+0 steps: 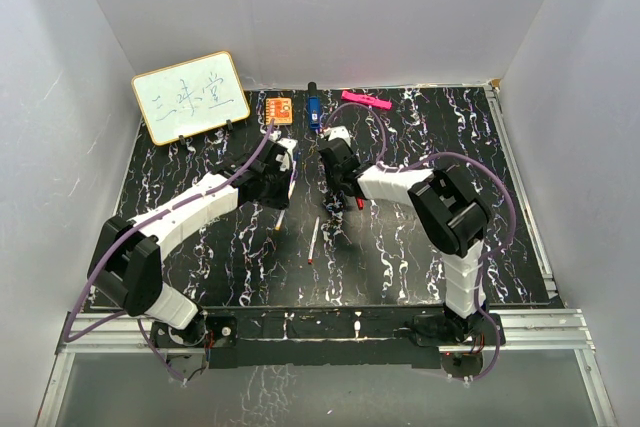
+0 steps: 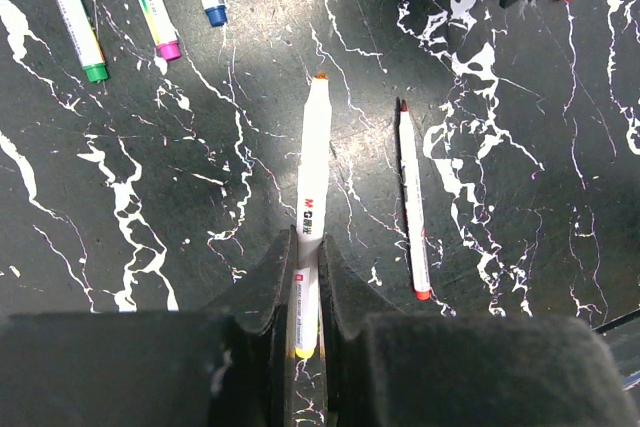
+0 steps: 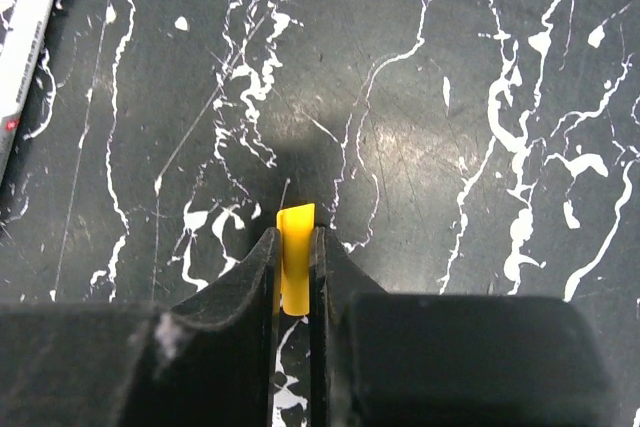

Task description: Insert the pens into the pen caps

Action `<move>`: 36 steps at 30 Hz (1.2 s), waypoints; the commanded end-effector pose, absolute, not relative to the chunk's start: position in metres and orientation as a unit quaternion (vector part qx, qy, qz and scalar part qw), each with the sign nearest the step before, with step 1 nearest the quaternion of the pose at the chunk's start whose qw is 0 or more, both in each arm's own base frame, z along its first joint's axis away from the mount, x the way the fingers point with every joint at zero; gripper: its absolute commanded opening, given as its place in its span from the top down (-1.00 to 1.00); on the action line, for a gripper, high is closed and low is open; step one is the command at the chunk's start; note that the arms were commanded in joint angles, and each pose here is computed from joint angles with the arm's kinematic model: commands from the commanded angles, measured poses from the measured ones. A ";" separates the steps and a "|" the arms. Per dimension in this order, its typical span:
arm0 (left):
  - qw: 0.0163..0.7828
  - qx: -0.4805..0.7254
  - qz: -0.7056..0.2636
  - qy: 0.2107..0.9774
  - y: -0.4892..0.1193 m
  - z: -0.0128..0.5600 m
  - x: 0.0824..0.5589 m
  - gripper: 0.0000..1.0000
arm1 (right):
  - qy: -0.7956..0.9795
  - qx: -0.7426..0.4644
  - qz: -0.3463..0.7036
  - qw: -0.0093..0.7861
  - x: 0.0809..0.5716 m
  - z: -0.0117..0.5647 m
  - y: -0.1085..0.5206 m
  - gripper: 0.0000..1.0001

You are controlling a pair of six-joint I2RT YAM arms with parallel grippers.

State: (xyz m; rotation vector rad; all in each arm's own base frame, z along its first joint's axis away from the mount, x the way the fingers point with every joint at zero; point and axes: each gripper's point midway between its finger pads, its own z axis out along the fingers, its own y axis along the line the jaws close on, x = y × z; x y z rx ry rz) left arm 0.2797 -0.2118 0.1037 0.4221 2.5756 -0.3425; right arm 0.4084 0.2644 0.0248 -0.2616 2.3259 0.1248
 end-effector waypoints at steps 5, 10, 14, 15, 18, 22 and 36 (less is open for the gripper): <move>0.262 0.153 -0.137 0.943 -0.210 0.113 0.279 1.00 | 0.946 -0.105 0.001 0.307 0.387 -0.013 0.251 1.00; 0.261 0.157 -0.147 0.941 -0.214 0.111 0.279 1.00 | 0.933 -0.090 0.016 0.348 0.403 0.020 0.258 1.00; 0.273 0.159 -0.170 0.933 -0.224 0.117 0.284 1.00 | 0.907 -0.074 0.042 0.413 0.423 0.072 0.268 1.00; 0.276 0.160 -0.179 0.931 -0.228 0.119 0.285 1.00 | 0.898 -0.068 0.050 0.432 0.428 0.087 0.269 1.00; 0.291 0.158 -0.201 0.922 -0.238 0.125 0.291 1.00 | 0.863 -0.053 0.085 0.494 0.435 0.135 0.272 1.00; 0.330 0.147 -0.245 0.900 -0.254 0.137 0.299 1.00 | 0.803 -0.027 0.149 0.577 0.426 0.197 0.268 1.00; 0.456 0.188 -0.404 0.771 -0.322 0.203 0.274 1.00 | 0.608 -0.011 0.343 0.716 0.349 0.294 0.247 1.00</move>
